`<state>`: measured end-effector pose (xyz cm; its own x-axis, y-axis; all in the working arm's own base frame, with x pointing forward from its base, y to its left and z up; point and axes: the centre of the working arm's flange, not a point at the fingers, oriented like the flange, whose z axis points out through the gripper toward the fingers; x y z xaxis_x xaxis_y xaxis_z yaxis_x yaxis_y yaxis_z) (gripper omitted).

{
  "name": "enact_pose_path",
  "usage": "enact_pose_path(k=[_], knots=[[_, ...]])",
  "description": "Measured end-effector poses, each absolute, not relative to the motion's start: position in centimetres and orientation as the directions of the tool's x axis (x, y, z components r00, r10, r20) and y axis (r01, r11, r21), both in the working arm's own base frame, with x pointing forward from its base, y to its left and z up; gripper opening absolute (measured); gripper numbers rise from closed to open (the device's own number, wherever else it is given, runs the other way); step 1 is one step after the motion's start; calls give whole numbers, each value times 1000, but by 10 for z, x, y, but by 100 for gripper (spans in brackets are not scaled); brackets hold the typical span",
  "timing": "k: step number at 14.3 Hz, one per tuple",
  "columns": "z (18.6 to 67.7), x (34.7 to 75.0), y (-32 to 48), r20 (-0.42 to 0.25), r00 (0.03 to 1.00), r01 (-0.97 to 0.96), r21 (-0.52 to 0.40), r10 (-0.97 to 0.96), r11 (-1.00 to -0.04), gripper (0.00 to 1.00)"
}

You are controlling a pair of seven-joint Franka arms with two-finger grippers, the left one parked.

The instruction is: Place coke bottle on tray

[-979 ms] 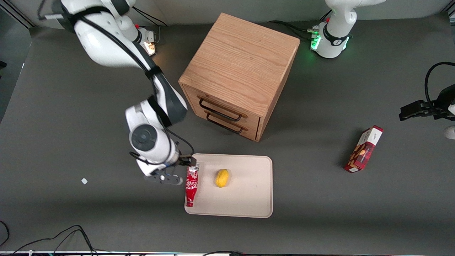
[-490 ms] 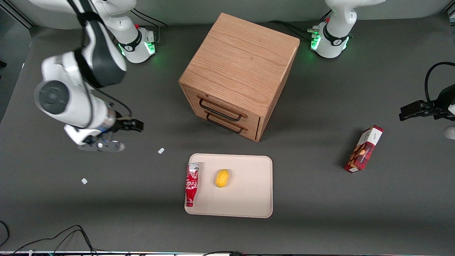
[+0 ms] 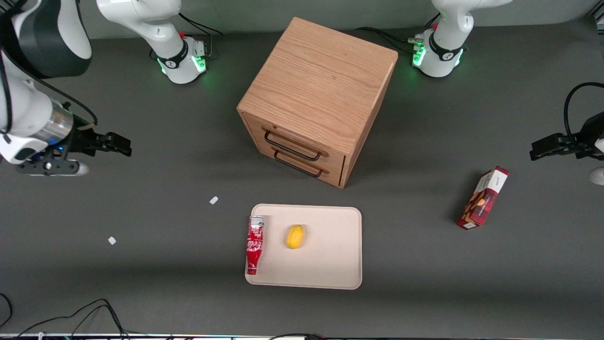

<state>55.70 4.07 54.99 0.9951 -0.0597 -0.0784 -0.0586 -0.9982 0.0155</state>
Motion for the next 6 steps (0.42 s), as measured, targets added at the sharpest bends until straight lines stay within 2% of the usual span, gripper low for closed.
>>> enact_pose_path(k=[6], knots=[[556,554,9,-71,989,-128,-22,-126,-992,100]])
